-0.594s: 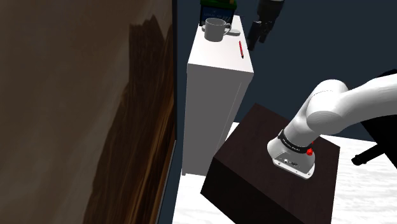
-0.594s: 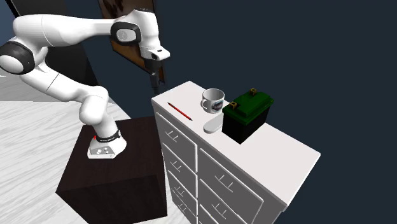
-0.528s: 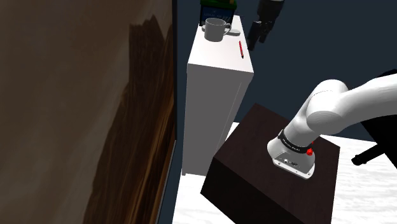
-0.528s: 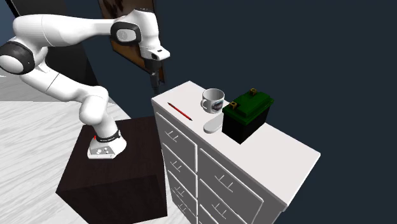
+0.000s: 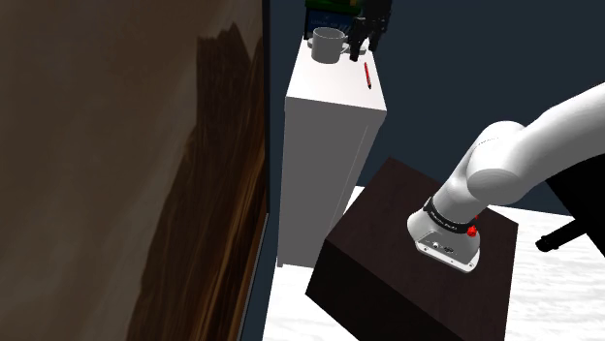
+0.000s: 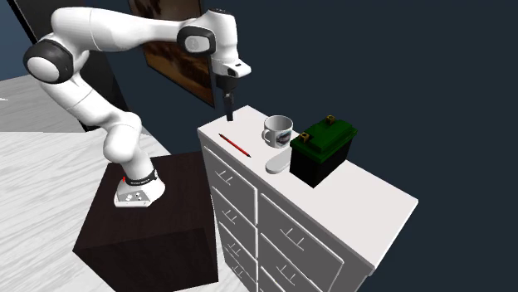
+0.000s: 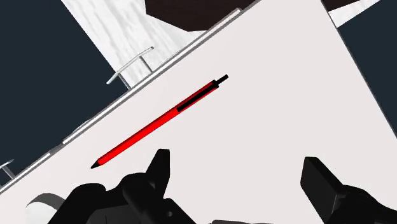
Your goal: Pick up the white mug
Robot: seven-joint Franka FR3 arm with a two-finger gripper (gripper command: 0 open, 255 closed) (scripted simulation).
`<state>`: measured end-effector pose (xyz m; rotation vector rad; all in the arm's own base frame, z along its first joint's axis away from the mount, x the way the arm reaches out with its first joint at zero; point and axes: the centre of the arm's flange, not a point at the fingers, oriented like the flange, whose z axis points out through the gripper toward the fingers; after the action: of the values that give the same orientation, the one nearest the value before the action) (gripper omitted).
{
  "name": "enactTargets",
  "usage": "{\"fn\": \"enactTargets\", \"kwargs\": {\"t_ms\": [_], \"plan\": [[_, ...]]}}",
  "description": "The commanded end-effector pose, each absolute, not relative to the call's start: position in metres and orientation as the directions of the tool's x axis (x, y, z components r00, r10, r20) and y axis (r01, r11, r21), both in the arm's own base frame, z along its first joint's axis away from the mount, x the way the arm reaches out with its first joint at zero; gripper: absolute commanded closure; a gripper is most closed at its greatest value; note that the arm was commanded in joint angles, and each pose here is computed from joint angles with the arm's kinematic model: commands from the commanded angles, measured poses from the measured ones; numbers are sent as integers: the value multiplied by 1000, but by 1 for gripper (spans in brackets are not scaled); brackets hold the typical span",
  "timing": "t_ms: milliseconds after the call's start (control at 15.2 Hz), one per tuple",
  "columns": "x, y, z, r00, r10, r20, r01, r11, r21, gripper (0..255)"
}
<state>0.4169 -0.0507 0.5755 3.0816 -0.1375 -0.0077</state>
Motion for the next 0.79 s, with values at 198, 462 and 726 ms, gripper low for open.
{"fn": "enactTargets", "kwargs": {"t_ms": [198, 462, 726], "plan": [[482, -65, 577, 995, -101, -10, -101, -993, 55, 0], [534, -77, 578, 994, -111, -16, -110, -992, 54, 0], [587, -89, 579, 992, -120, -22, -119, -992, 52, 0]]}}
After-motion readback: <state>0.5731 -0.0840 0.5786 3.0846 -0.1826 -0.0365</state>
